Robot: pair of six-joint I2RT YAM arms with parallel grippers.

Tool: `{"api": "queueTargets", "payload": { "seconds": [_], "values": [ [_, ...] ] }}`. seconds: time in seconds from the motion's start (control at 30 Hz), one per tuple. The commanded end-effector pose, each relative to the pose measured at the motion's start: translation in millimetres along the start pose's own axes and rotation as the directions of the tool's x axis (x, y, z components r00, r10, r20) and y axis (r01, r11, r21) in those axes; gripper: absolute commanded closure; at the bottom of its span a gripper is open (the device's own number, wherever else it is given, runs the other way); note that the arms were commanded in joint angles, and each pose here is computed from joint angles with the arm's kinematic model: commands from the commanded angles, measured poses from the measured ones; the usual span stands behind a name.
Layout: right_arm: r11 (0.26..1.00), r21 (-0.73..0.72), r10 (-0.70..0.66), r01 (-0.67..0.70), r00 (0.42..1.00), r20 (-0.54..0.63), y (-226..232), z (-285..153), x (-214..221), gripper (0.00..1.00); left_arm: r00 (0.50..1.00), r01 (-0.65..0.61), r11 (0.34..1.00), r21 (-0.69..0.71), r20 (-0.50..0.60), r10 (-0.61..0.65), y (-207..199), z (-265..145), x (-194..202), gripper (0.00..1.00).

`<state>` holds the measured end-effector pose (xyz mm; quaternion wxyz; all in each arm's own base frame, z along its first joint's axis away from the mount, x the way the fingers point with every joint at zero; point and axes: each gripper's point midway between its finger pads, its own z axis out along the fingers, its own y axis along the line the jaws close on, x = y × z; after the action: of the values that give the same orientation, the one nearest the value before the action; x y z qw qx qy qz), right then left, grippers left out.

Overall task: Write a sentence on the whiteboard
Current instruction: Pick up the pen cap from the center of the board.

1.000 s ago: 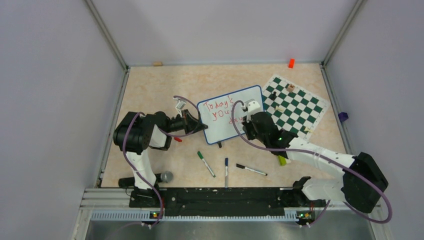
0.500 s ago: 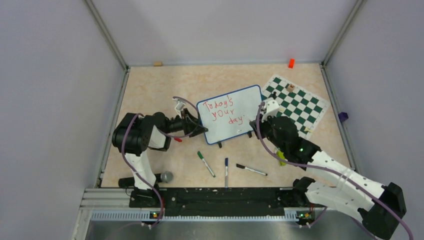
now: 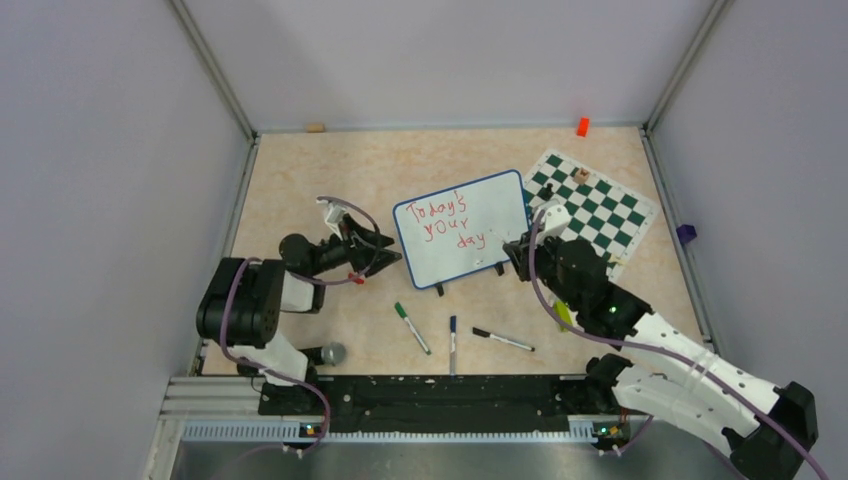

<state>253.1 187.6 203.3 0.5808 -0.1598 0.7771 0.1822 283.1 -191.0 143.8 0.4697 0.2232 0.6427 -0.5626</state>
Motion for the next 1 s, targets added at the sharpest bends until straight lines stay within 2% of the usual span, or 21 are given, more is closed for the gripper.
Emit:
{"api": "queueTargets", "payload": {
  "seconds": [0.0,0.07,0.13,0.2,0.27,0.37,0.4,0.43,0.5,0.57,0.6,0.63,0.67,0.77,0.83,0.87,0.93,0.97],
  "values": [
    [0.999,-0.024,0.040,-0.038,0.994,0.100,3.2,-3.6,-22.2,1.00,0.997,0.047,0.989,-0.138,0.068,-0.038,8.3,-9.4,-20.5,0.22],
    [0.999,-0.023,0.041,-0.039,0.993,0.107,2.7,-3.5,-22.7,1.00,0.986,0.161,0.950,-0.268,0.077,-0.146,22.8,-17.2,-19.6,0.14],
    [0.999,-0.028,0.042,-0.039,0.993,0.110,3.6,-3.3,-22.9,1.00,0.988,0.146,0.905,-0.399,0.008,-0.156,31.8,-28.1,-16.0,0.02],
    [0.999,-0.033,0.041,-0.038,0.993,0.112,4.5,-3.4,-22.8,1.00,0.993,0.068,0.853,-0.518,-0.049,-0.109,36.7,-42.8,-22.2,0.01],
    [0.999,-0.038,0.043,-0.039,0.993,0.111,5.3,-3.3,-21.2,1.00,0.996,0.024,0.799,-0.601,-0.052,-0.069,36.1,-58.0,-26.9,0.02],
    [0.998,-0.043,0.044,-0.040,0.992,0.116,5.7,-3.3,-20.7,1.00,0.997,0.027,0.735,-0.678,-0.030,-0.064,31.2,-75.8,-23.3,0.07],
    [0.998,-0.044,0.046,-0.041,0.992,0.118,5.7,-3.5,-20.0,1.00,0.997,0.055,0.699,-0.713,0.000,-0.078,32.4,-83.1,-20.6,0.27],
    [0.998,-0.045,0.049,-0.044,0.991,0.121,5.7,-3.5,-19.9,1.00,0.995,0.087,0.655,-0.750,0.039,-0.088,35.6,-91.4,-18.1,0.36],
    [0.998,-0.052,0.052,-0.046,0.990,0.128,6.8,-3.4,-20.0,1.00,0.991,0.134,0.592,-0.795,0.095,-0.097,35.9,-103.5,-16.5,0.26],
    [0.997,-0.058,0.054,-0.047,0.990,0.130,7.9,-2.8,-19.5,1.00,0.988,0.149,0.578,-0.802,0.098,-0.119,26.6,-108.9,-11.2,0.31],
    [0.997,-0.060,0.055,-0.048,0.990,0.130,8.1,-2.8,-19.5,1.00,0.991,0.135,0.601,-0.787,0.100,-0.092,18.7,-107.2,-16.9,0.31],
    [0.997,-0.062,0.055,-0.047,0.990,0.131,8.5,-2.9,-19.8,1.00,0.995,0.099,0.638,-0.764,0.081,-0.058,12.9,-103.5,-19.0,0.14],
    [0.997,-0.062,0.056,-0.048,0.989,0.133,8.4,-3.1,-20.4,1.00,0.999,0.028,0.683,-0.730,0.047,0.010,8.3,-97.6,-23.1,0.03],
    [0.997,-0.062,0.059,-0.050,0.988,0.145,7.5,-5.3,-20.6,1.00,0.994,-0.070,0.703,-0.708,0.009,0.108,5.3,-93.7,-33.7,0.01],
    [0.997,-0.060,0.064,-0.055,0.986,0.154,6.6,-7.3,-21.5,1.00,0.997,-0.030,0.635,-0.772,0.020,0.071,14.6,-104.5,-35.7,0.01],
    [0.997,-0.059,0.065,-0.056,0.985,0.159,6.0,-8.7,-22.4,1.00,0.998,0.009,0.570,-0.822,0.041,0.043,21.9,-114.6,-37.5,0.01],
    [0.997,-0.056,0.069,-0.061,0.983,0.169,4.6,-11.4,-23.3,1.00,0.988,0.156,0.393,-0.906,0.152,-0.043,34.9,-139.7,-34.7,0.01],
    [0.997,-0.055,0.070,-0.061,0.982,0.176,3.8,-13.0,-24.4,1.00,0.988,0.151,0.363,-0.919,0.146,-0.041,38.3,-144.8,-33.9,0.01]
  ]
}}
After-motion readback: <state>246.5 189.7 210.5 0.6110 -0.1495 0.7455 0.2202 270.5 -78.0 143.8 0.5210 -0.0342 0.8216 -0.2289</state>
